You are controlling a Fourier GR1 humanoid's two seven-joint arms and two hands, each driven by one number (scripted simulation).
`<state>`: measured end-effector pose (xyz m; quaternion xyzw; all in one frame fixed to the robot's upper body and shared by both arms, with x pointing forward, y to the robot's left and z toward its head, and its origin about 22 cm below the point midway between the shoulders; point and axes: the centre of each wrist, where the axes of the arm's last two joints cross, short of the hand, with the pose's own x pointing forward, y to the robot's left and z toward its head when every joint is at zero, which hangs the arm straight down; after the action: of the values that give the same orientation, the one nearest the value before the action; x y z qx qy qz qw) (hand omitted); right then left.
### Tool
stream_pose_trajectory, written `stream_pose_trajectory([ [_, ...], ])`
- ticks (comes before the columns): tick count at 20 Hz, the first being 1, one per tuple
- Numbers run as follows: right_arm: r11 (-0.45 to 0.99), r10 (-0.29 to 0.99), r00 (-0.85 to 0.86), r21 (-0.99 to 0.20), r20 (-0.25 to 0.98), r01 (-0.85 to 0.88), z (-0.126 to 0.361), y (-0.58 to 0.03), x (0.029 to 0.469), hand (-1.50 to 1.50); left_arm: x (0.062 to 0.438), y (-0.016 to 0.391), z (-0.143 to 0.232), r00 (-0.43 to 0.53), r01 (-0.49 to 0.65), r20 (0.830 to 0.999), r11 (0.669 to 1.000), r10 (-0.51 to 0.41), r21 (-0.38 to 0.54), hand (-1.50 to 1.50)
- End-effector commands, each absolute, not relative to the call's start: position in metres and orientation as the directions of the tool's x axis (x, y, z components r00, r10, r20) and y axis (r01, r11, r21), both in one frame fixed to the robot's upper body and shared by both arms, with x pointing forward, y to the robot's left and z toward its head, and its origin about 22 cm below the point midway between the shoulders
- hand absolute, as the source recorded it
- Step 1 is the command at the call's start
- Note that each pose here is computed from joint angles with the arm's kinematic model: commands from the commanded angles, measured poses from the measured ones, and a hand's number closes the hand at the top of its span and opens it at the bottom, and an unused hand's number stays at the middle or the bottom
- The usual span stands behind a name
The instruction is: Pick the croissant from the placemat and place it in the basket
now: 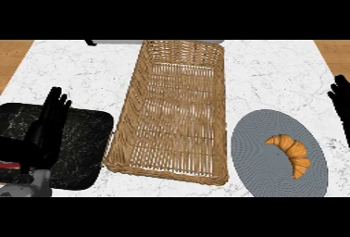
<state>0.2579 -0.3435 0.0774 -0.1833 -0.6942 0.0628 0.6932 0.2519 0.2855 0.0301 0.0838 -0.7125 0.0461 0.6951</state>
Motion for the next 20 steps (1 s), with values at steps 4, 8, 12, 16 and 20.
stream_pose_trajectory([
  [4,0.847,0.145,-0.149,-0.201,0.978,-0.493,0.073,-0.268,0.261,1.50,0.267,0.291,0.062,-0.149,-0.066,0.953,0.965,-0.262,0.255,0.00],
  [8,0.655,-0.223,0.049,0.187,0.974,-0.732,0.040,-0.199,0.239,1.50,0.272,0.285,0.069,-0.207,0.001,0.920,0.941,-0.332,0.339,0.00],
  [12,0.557,-0.251,0.012,0.155,0.968,-0.816,0.032,-0.207,0.186,-1.50,0.274,0.303,0.069,-0.170,-0.019,0.902,0.916,-0.398,0.400,0.00],
  [16,0.680,-0.013,-0.320,-0.226,0.947,-0.697,0.092,-0.229,0.193,-1.50,0.274,0.305,0.063,-0.150,-0.018,0.904,0.916,-0.400,0.402,0.00],
  [20,0.655,0.357,-0.511,-0.599,0.782,-0.460,0.154,-0.260,0.221,-1.50,0.274,0.294,0.067,-0.162,-0.006,0.904,0.917,-0.394,0.399,0.00],
])
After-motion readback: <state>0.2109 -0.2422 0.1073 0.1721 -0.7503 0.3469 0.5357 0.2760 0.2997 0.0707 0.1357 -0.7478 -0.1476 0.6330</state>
